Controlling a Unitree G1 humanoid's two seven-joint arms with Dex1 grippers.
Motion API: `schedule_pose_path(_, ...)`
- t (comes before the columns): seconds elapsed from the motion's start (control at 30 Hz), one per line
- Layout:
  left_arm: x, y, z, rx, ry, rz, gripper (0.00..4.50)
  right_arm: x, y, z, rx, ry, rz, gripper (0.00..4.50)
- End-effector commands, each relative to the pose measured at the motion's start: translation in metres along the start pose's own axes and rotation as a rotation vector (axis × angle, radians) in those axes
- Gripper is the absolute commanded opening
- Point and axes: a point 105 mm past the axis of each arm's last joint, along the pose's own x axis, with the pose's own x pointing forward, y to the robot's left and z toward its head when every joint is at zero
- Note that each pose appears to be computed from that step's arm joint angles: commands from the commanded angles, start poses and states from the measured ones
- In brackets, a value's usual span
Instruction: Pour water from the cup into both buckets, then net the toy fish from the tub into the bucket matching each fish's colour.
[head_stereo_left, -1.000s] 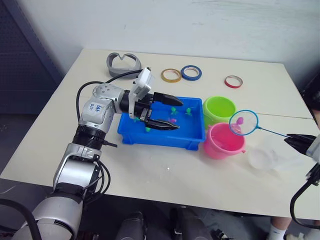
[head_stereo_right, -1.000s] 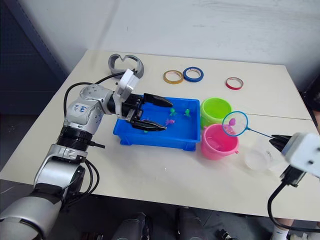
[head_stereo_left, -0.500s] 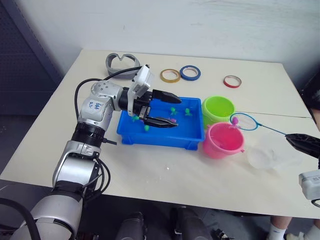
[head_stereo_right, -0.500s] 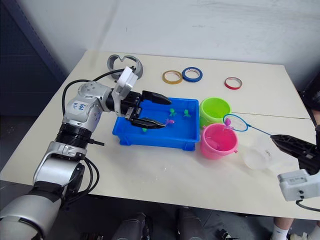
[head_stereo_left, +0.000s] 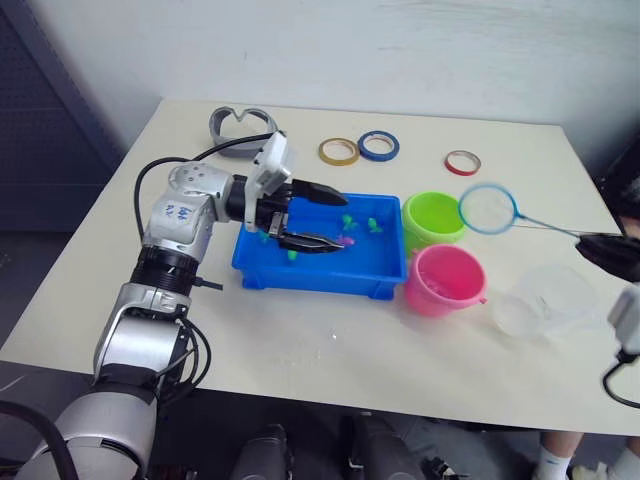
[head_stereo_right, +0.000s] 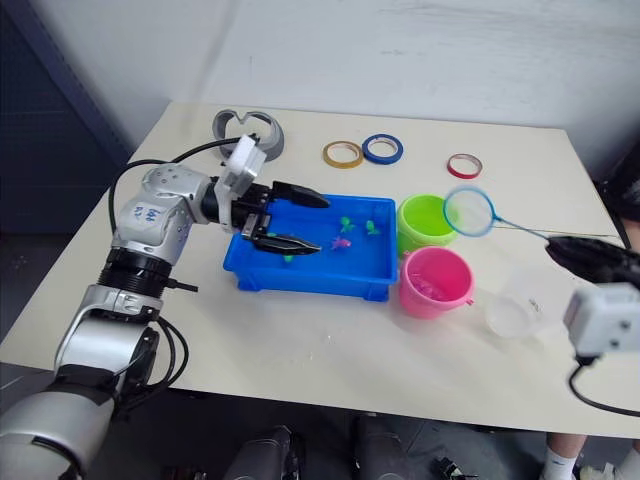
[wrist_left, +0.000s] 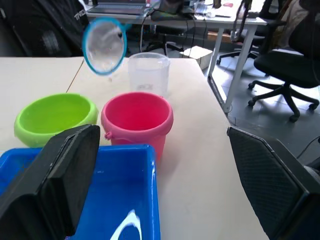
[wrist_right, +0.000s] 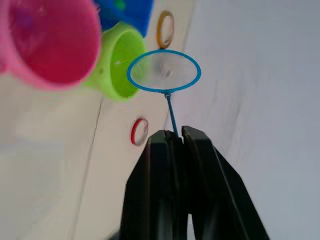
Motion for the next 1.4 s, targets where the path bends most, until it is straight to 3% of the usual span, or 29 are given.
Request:
schedule_pose_path(0.03,-0.025,0.008,-0.007,-0.003,0.031,0.132,4.45,0.026,-0.002,0.019,0.353,-0.086,0.054,0.0)
schedule_pose_path(0.17,-0.051,0.014,-0.023,-0.038,0.118,0.294,4.45,0.06,0.014,0.025,0.526,-0.088,0.169,0.0)
schedule_pose_path(0.4,-0.079,0.006,-0.032,-0.067,0.194,0.422,4.45,0.109,0.032,0.022,0.543,-0.073,0.273,0.0)
schedule_pose_path(0.63,-0.085,-0.008,-0.03,-0.066,0.205,0.455,4.45,0.143,0.032,0.015,0.336,-0.062,0.266,0.0)
schedule_pose_path(0.97,-0.087,-0.011,-0.026,-0.067,0.206,0.484,4.45,0.163,0.045,0.015,0.164,-0.108,0.305,0.0)
schedule_pose_path(1.2,-0.088,-0.011,-0.025,-0.067,0.207,0.49,4.45,0.175,0.052,0.026,0.353,-0.146,0.316,0.0)
schedule_pose_path(1.4,-0.089,-0.01,-0.025,-0.063,0.208,0.491,4.45,0.173,0.048,0.031,0.704,-0.145,0.31,0.0)
